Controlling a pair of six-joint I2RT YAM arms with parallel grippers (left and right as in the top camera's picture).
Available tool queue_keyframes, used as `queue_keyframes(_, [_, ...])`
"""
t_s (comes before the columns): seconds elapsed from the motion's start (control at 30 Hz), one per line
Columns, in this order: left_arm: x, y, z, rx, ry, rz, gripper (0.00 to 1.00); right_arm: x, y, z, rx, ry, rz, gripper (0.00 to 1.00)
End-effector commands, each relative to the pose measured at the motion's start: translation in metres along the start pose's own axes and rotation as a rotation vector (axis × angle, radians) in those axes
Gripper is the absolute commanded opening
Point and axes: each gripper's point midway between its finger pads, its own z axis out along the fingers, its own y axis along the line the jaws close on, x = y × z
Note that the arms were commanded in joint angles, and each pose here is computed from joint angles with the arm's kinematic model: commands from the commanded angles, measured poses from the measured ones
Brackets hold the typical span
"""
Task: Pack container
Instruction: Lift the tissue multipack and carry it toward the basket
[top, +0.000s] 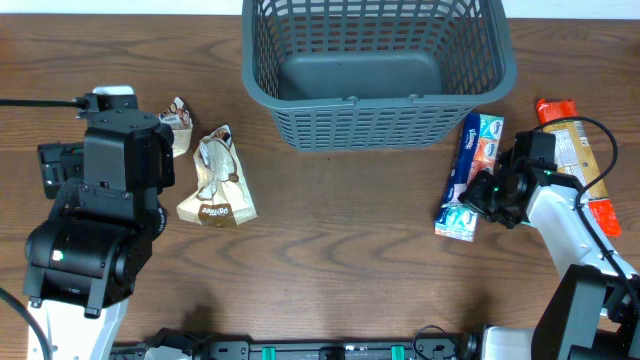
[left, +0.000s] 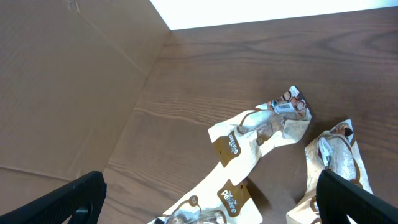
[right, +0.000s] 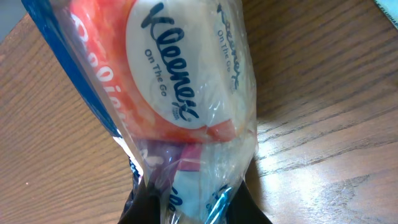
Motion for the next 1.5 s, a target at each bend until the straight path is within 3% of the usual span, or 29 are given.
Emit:
queue_keyframes(0.0, [-0.003, 0.007, -0.002, -0.024, -0.007, -0.011, 0.99, 0.010, -0.023, 0.007, 0.116, 0.009, 0.013, 0.01])
queue_keyframes(0.53, [-0.003, 0.007, -0.002, -0.024, -0.007, -0.011, 0.99, -0.012, 0.003, -0.125, 0.003, -0.361, -0.008, 0.02])
queue_keyframes(1.17, [0.014, 0.008, -0.003, -0.026, 0.056, 0.039, 0.99, -0.059, 0.060, -0.324, -0.149, -0.792, -0.116, 0.02])
queue_keyframes(1.47, [0.014, 0.008, -0.003, -0.026, 0.056, 0.032, 0.99, -0.080, 0.118, -0.391, -0.406, -0.915, -0.219, 0.01])
